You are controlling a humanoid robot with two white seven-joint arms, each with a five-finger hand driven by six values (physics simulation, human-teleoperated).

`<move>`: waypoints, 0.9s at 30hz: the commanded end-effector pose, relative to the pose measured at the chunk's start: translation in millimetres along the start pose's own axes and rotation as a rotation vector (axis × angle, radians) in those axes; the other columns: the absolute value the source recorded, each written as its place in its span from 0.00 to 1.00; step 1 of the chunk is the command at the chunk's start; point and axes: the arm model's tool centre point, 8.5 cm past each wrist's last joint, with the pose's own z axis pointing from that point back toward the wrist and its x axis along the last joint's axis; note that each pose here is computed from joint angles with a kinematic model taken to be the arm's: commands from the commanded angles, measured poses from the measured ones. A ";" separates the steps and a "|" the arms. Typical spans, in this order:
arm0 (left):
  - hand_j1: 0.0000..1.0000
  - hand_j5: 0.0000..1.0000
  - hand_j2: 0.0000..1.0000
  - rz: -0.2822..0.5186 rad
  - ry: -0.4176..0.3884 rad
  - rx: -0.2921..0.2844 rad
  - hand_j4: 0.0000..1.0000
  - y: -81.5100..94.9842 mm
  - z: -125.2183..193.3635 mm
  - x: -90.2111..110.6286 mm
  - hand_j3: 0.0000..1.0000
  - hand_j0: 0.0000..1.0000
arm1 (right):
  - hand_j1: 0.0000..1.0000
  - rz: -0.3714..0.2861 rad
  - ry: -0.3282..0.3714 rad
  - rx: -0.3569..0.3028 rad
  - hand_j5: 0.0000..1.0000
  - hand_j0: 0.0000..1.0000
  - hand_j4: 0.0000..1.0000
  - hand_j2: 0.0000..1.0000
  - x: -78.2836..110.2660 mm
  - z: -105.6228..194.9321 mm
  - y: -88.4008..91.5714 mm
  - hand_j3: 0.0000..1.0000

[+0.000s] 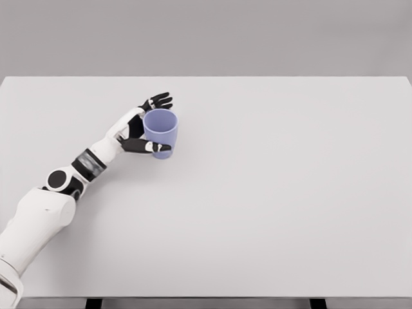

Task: Flip the cup with left arm and place it on the table

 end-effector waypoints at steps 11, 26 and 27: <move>1.00 1.00 1.00 -0.021 -0.040 0.013 1.00 12.8 3.1 18.0 1.00 1.00 | 1.00 0.000 -0.002 0.000 1.00 1.00 1.00 1.00 1.0 0.0 0.0 1.00; 1.00 1.00 1.00 -0.052 -0.112 0.018 1.00 24.1 5.8 45.9 1.00 1.00 | 1.00 0.000 -0.002 0.000 1.00 1.00 1.00 1.00 1.0 0.0 0.0 1.00; 1.00 1.00 1.00 -0.053 -0.113 0.018 1.00 24.4 6.0 46.4 1.00 1.00 | 1.00 0.000 -0.002 0.000 1.00 1.00 1.00 1.00 1.0 0.0 0.0 1.00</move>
